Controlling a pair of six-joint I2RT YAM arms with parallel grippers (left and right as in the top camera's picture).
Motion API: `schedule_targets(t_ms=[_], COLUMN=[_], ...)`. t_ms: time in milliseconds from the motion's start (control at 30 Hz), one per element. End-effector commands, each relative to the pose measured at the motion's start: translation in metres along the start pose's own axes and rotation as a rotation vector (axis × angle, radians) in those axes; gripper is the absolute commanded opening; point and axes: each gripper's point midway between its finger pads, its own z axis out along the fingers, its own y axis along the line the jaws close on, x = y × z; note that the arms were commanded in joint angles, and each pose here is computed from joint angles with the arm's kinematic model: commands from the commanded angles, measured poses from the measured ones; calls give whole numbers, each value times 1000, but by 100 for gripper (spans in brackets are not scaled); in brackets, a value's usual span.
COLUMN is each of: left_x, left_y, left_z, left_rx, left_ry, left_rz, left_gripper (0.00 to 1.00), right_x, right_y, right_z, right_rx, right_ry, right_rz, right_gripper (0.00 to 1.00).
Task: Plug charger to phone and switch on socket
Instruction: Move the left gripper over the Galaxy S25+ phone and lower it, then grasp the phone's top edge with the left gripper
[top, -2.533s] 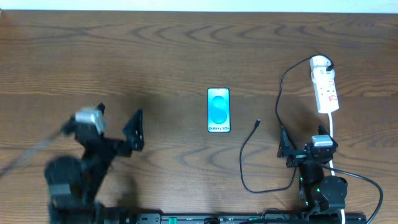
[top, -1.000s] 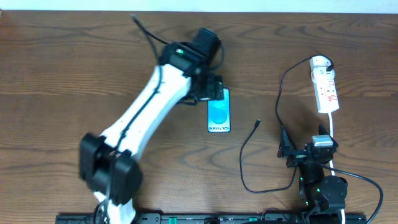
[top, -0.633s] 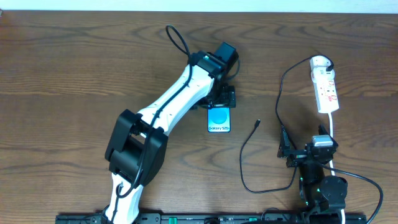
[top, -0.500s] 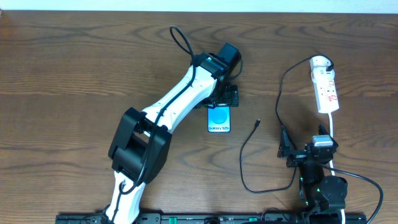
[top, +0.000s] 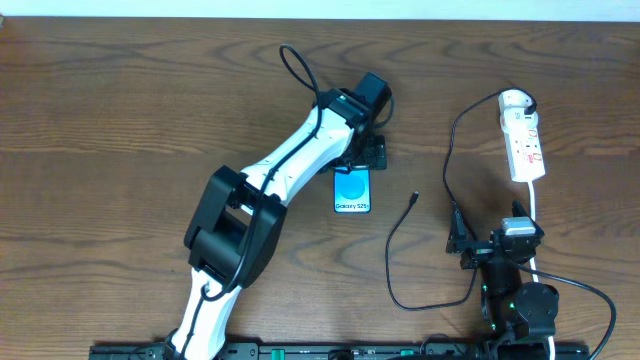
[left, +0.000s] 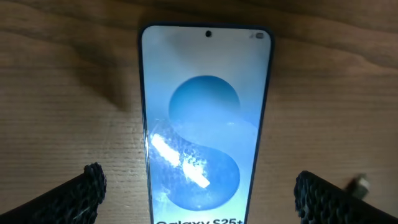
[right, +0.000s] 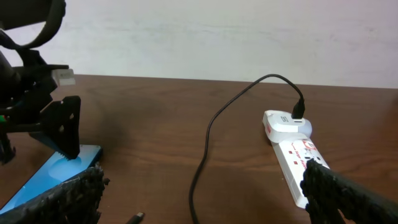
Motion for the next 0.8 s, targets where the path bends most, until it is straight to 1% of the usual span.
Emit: schedule_targets(t_ms=[0,233,767], left_x=[1,8,6], left_y=[3,2,0], left_z=[12,25,27], left_rx=[-48,-66,-87], left_ry=[-4,20,-13], left_rz=[-15,-3,13], left_gripper=[98,98,98], right_x=[1,1,1], right_y=[-1,-1,-1], right_z=[0,0,0], right_rx=[3,3,3], right_ry=[0,0,0], right_rz=[10,10,10], right_gripper=[99,99,99])
